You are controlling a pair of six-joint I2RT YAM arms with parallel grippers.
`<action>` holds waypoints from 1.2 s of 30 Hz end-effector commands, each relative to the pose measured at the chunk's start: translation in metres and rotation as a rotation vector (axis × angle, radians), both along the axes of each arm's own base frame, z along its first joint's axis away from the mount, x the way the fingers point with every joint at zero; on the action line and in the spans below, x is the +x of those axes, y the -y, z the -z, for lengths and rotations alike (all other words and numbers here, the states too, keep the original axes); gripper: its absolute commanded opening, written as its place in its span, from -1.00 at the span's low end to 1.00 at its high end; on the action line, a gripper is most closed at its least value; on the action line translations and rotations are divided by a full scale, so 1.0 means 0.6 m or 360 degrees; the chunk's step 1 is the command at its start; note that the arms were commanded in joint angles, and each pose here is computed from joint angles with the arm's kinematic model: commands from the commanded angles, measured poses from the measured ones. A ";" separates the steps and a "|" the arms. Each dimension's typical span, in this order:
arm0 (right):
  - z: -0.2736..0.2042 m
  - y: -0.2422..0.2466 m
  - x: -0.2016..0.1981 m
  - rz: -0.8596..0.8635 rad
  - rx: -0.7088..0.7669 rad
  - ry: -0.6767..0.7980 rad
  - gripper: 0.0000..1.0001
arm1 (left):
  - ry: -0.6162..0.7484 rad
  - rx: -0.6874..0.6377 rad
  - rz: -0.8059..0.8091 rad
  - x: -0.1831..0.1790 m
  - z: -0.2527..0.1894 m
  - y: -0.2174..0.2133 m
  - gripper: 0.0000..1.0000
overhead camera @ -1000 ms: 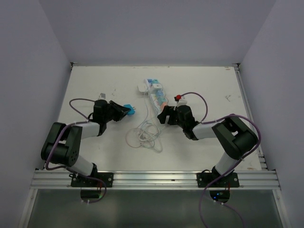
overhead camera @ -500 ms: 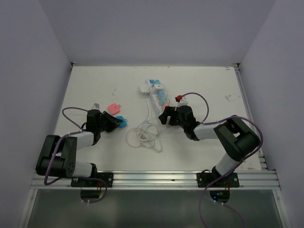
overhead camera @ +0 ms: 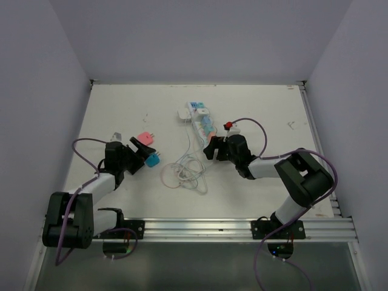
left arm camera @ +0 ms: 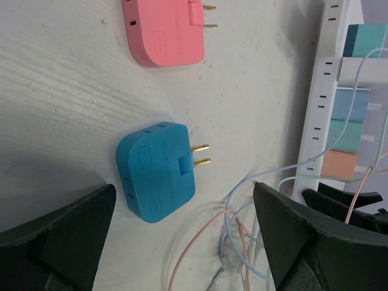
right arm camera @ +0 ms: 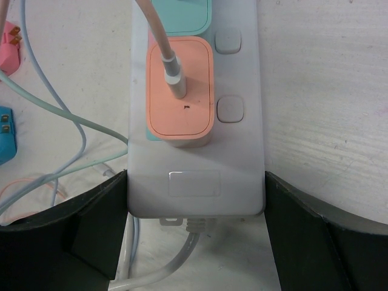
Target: Pull the plug off the socket
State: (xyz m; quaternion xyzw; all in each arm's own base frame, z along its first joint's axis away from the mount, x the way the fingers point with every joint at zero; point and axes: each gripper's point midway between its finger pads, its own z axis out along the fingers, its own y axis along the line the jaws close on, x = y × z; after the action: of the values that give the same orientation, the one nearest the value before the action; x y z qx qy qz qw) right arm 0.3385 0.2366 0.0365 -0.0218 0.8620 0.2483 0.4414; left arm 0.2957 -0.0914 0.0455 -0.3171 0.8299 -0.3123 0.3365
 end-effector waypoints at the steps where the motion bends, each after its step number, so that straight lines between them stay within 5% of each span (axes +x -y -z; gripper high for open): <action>1: 0.062 0.029 -0.050 -0.0034 -0.0139 -0.0240 -1.00 | 0.0045 0.0175 -0.0007 0.014 -0.032 -0.025 0.99; 8: 0.053 0.002 -0.063 -0.0175 -0.0051 -0.0243 -1.00 | 0.0128 0.0277 -0.0041 0.049 -0.105 -0.041 0.99; 19: 0.064 -0.019 -0.067 -0.0251 -0.0006 -0.0275 -1.00 | 0.0207 0.0081 0.0093 0.171 -0.143 0.036 0.81; 36: 0.079 -0.027 -0.068 -0.0276 0.0006 -0.0318 -1.00 | 0.0189 -0.0128 0.0334 0.309 -0.085 0.165 0.43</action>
State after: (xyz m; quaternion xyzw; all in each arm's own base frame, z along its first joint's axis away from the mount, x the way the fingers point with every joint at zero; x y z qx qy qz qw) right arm 0.3337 0.2581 0.0370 -0.0652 0.8512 0.3022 0.4241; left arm 0.4539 -0.1771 0.0673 -0.2421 0.8513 -0.3529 0.3035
